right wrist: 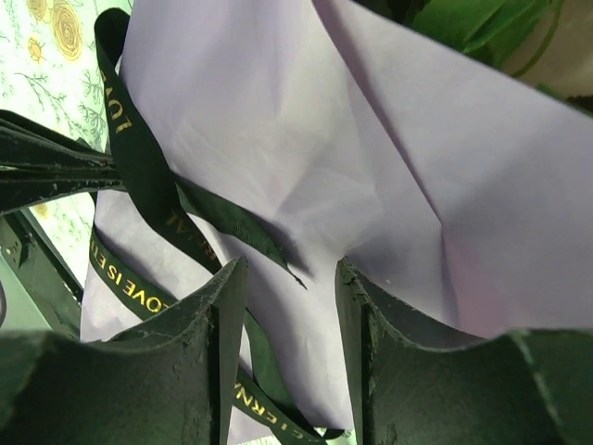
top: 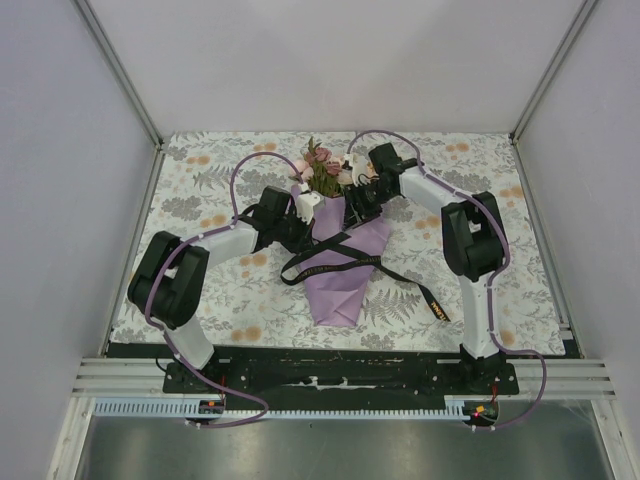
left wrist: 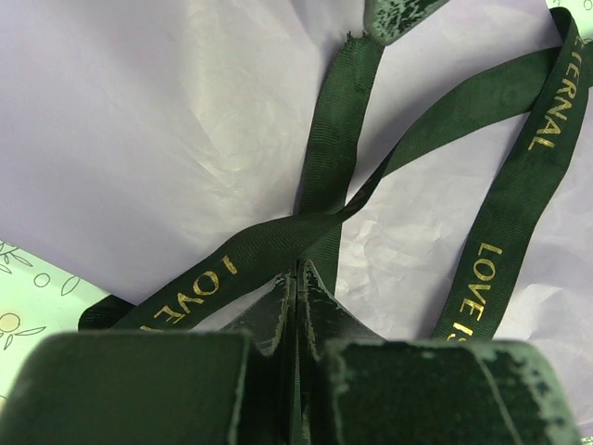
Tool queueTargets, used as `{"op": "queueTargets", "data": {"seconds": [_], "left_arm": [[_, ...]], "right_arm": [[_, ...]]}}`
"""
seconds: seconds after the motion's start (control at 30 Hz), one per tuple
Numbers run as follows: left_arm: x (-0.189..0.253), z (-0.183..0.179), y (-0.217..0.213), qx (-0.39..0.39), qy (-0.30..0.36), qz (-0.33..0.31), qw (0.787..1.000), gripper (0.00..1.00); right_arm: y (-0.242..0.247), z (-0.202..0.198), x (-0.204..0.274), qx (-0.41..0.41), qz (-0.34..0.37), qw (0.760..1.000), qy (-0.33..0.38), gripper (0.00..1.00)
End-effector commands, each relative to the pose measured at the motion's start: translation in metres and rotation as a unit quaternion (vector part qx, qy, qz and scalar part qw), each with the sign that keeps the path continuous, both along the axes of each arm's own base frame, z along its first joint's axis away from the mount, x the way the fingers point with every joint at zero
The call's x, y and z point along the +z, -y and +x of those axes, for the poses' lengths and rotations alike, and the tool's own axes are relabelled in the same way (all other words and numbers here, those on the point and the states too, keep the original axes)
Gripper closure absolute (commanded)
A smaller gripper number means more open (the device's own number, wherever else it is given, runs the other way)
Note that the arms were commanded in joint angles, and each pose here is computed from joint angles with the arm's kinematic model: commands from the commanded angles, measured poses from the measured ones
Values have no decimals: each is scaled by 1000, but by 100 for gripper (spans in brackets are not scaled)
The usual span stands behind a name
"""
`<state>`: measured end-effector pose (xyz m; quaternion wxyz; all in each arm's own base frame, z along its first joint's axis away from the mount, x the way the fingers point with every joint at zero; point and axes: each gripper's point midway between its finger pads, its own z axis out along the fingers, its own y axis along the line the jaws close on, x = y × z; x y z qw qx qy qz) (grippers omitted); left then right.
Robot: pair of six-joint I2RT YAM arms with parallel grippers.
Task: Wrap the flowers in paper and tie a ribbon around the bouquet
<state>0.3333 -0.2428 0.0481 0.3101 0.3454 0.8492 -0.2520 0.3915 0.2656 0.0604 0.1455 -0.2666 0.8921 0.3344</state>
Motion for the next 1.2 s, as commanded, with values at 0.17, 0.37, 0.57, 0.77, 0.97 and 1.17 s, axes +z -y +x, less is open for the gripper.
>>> {"op": "queueTargets", "data": {"seconds": [0.17, 0.37, 0.57, 0.77, 0.97, 1.17], "left_arm": [[7, 8, 10, -11, 15, -19, 1000, 98], [6, 9, 11, -11, 15, -19, 1000, 98], [6, 8, 11, -12, 15, -20, 1000, 98], [15, 7, 13, -22, 25, -27, 999, 98], [58, -12, 17, -76, 65, -69, 993, 62], [116, -18, 14, -86, 115, -113, 983, 51]], "right_arm": [[-16, -5, -9, 12, 38, 998, -52, 54], [-21, -15, -12, 20, 59, 995, -81, 57], [-26, -14, -6, 20, 73, 994, -84, 85], [-16, 3, 20, -9, 92, 995, -46, 100], [-7, 27, 61, -46, 123, 991, 15, 100], [-8, 40, 71, -55, 124, 990, 34, 100]]}}
